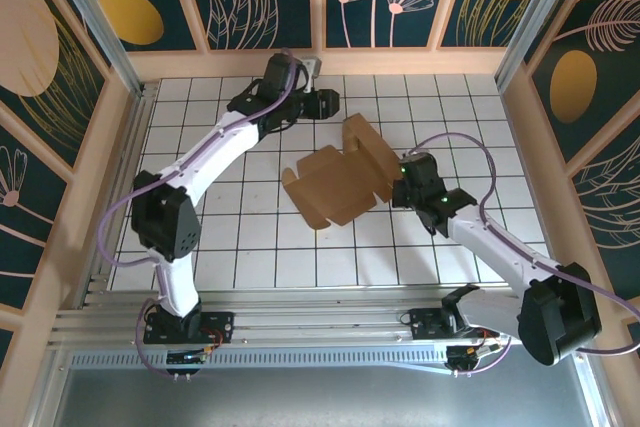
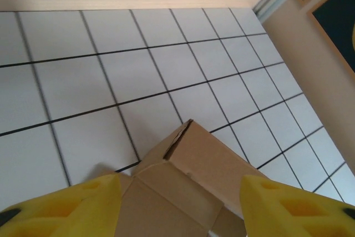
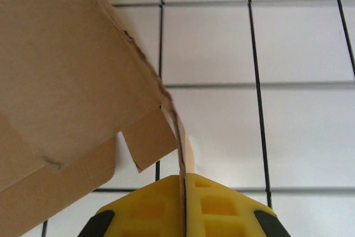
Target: Fold the paper box
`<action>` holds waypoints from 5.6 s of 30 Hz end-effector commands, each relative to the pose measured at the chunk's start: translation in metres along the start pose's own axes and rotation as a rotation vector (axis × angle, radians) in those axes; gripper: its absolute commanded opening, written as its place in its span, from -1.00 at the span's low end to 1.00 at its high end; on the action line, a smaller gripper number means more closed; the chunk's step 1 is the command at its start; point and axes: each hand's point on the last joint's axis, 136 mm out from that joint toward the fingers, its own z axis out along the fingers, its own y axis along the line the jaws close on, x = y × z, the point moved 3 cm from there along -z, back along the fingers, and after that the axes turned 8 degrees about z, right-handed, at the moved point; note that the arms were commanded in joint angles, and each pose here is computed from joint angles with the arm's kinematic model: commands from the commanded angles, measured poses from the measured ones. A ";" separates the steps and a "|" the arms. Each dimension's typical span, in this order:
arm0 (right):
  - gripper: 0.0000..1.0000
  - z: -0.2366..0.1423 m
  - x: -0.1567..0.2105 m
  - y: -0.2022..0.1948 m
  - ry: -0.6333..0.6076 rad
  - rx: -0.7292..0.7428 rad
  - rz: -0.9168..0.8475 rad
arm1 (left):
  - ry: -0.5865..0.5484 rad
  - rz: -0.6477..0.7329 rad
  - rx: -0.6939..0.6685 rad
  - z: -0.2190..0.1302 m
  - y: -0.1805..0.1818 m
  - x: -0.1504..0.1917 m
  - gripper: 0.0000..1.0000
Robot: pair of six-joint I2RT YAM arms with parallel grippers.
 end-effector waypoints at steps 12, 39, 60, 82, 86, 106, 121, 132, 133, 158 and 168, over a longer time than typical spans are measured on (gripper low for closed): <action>-1.00 0.058 -0.098 0.057 -0.179 -0.421 -0.650 | 0.005 -0.138 -0.114 -0.052 0.041 0.021 0.19; -0.29 0.136 -0.149 0.104 -0.189 -0.574 -0.583 | 0.143 -0.354 -0.285 -0.037 0.123 0.046 0.24; 0.09 0.088 -0.221 0.136 0.234 -0.480 0.444 | 0.053 -0.485 -0.289 -0.007 0.138 0.042 0.18; 0.42 0.144 -0.178 0.182 0.414 -0.486 0.452 | 0.093 -0.533 -0.197 0.018 0.136 0.063 0.04; 0.36 0.148 -0.169 0.191 0.441 -0.517 0.461 | 0.096 -0.534 -0.186 0.019 0.135 0.064 0.03; 0.12 0.139 -0.173 0.192 0.397 -0.490 0.444 | 0.093 -0.532 -0.179 0.019 0.134 0.063 0.01; 0.30 0.073 -0.151 0.099 0.189 -0.458 0.519 | 0.100 -0.499 -0.186 0.018 0.135 0.063 0.00; 0.09 0.150 -0.103 0.114 0.145 -0.406 0.511 | 0.118 -0.479 -0.164 0.021 0.132 0.062 0.01; 0.09 0.158 -0.103 0.116 0.135 -0.399 0.504 | 0.119 -0.478 -0.163 0.021 0.132 0.062 0.01; -0.15 0.204 -0.092 0.147 0.018 -0.493 0.315 | 0.139 -0.479 -0.149 0.028 0.133 0.067 0.01; -0.17 0.195 -0.092 0.171 -0.064 -0.475 0.061 | 0.136 -0.484 -0.140 0.029 0.131 0.066 0.00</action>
